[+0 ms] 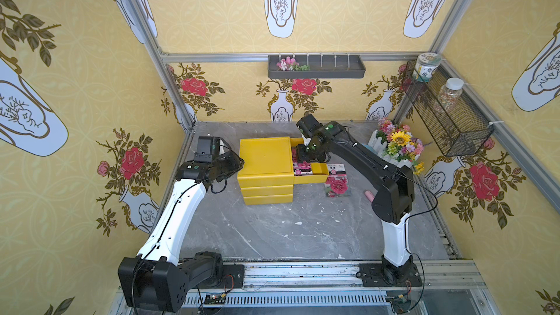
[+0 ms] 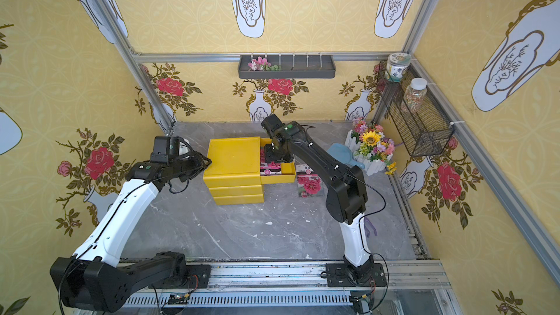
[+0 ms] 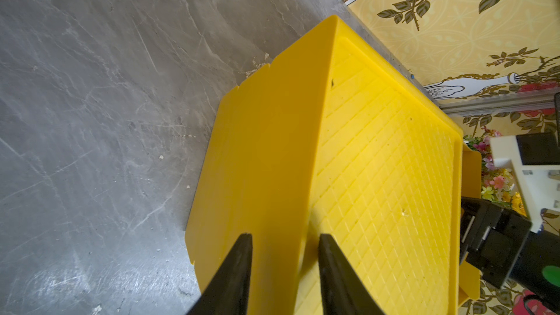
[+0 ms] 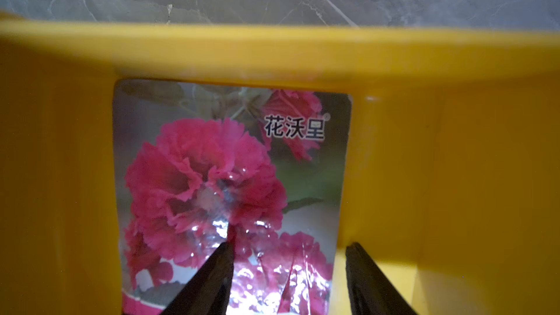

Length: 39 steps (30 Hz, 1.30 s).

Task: Take the seed bags out of the drawer
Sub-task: Pick up the seed packet from the drawer.

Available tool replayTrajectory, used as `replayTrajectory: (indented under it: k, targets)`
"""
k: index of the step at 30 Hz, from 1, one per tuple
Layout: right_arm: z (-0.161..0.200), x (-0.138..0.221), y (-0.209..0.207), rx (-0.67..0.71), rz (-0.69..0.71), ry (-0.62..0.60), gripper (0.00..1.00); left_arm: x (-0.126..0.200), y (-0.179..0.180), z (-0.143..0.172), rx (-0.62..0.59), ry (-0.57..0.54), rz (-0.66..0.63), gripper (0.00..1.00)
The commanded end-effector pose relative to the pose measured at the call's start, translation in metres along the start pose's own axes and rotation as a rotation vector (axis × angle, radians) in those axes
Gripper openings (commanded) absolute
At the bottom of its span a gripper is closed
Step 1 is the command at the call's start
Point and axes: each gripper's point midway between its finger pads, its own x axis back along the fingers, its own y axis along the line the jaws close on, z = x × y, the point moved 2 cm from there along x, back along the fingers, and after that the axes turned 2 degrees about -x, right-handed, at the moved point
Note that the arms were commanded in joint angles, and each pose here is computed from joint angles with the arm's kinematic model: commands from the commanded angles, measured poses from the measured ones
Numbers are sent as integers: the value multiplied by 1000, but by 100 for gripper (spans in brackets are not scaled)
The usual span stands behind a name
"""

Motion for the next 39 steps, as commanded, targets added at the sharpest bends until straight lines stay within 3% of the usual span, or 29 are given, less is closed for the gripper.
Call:
replayTrajectory:
  k: [1, 18, 31, 39]
  targets:
    - [1, -5, 3, -14, -19, 14, 59, -2, 16, 13, 15, 51, -76, 41]
    - [5, -13, 26, -170, -258, 53, 28, -3, 17, 13, 17, 52, -82, 41]
    - [-10, 11, 16, -174, -256, -7, 2, -2, 17, 13, 19, 50, -84, 41]
    - [-16, 33, -4, -146, -200, -51, 0, -3, 17, 11, 18, 47, -85, 41]
